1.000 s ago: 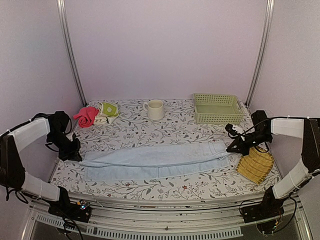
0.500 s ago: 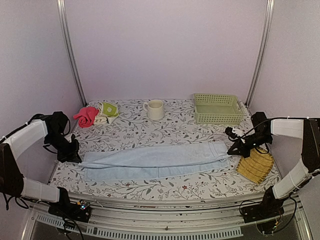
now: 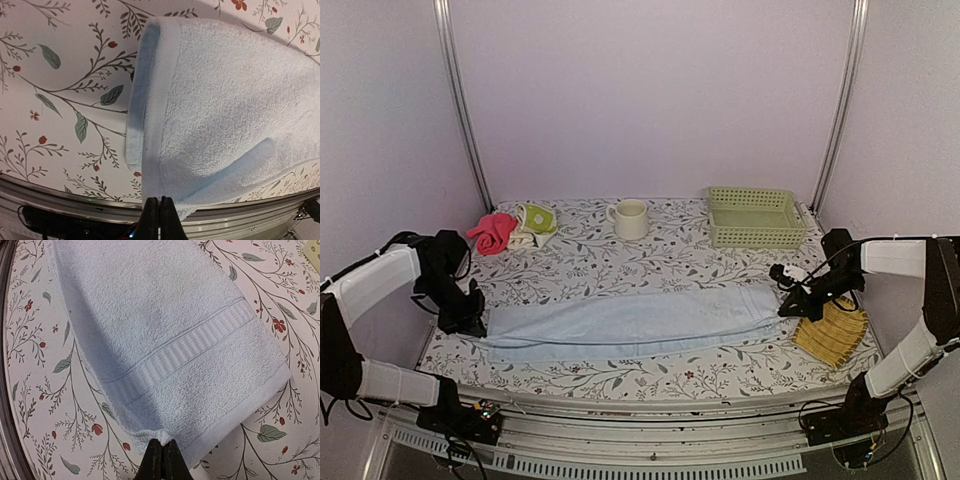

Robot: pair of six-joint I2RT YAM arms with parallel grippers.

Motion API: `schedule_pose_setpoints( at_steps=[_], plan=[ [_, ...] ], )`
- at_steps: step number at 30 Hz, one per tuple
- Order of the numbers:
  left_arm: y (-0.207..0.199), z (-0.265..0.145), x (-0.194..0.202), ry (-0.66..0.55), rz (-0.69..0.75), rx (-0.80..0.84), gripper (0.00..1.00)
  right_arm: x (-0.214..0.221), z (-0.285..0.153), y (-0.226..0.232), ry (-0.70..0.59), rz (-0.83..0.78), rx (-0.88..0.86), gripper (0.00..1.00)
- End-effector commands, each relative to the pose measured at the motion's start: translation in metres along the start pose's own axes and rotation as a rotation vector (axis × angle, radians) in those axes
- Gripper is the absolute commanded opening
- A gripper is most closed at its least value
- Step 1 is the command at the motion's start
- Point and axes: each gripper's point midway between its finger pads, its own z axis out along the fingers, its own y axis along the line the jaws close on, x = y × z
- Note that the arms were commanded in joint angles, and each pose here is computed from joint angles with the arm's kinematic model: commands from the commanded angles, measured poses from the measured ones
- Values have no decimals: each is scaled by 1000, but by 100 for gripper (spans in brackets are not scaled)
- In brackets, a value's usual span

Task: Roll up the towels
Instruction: Fold the towel at the center of the board.

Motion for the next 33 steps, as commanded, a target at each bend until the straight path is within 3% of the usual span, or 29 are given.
schedule_pose_setpoints(
  at_steps=[1,12,26,33],
  plan=[
    [7,5,26,83,-3,-68,0,11,2,13,22,6,-41,4],
    [50,2,4,-9,-120,-363,0,15,8,16,14,-5,-63,6],
    [31,9,-30,-86,-71,-308,0,11,7,21,-7,-33,-84,7],
    [36,22,-21,-26,-56,-327,1,14,6,22,3,-42,-70,8]
  ],
)
